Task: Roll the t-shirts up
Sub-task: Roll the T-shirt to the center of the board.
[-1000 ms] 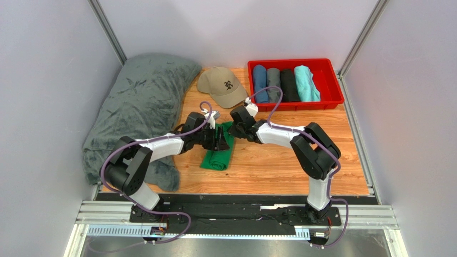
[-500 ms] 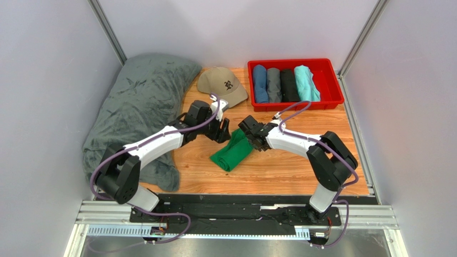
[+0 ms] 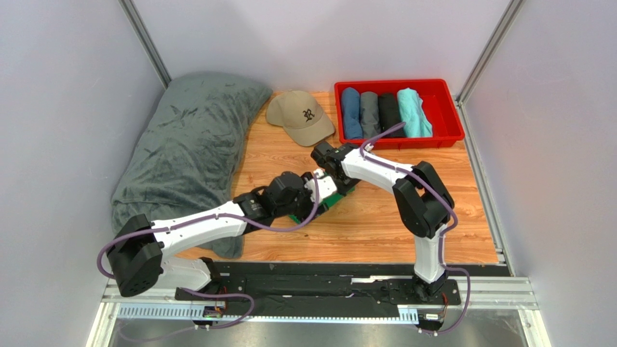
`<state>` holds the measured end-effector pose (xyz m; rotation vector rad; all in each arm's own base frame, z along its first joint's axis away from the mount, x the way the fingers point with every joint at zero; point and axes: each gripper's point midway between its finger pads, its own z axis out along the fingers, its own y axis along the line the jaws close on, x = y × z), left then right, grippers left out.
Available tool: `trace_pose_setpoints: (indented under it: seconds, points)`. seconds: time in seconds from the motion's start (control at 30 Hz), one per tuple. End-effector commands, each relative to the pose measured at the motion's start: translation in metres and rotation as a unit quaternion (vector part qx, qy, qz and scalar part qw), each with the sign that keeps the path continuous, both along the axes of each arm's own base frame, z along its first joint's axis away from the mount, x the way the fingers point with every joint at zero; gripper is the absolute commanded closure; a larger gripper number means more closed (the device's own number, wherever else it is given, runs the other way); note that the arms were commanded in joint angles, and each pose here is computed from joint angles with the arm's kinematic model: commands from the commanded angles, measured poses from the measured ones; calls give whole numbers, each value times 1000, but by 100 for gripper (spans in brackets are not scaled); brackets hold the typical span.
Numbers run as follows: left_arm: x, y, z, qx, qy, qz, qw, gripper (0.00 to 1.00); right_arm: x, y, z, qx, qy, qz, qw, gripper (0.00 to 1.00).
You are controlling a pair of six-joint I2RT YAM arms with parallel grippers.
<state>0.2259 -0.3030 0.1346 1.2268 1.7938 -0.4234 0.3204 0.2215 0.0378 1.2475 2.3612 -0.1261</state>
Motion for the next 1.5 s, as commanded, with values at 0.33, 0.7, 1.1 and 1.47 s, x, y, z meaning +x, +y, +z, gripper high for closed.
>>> trace_pose_setpoints:
  seconds: [0.33,0.7,1.1,1.47]
  points:
    - [26,-34,-32,143,-169,-12,975,14,-26,-13,-30,-26,120,22,992,100]
    - [39,-39,-53,184,-190,5,964,23,-21,-6,-35,-13,116,42,992,100]
    - [14,-22,-72,119,-31,30,992,100,26,9,22,52,-65,119,989,36]
    - [12,6,-95,58,157,64,984,100,42,-23,93,92,-226,90,966,0]
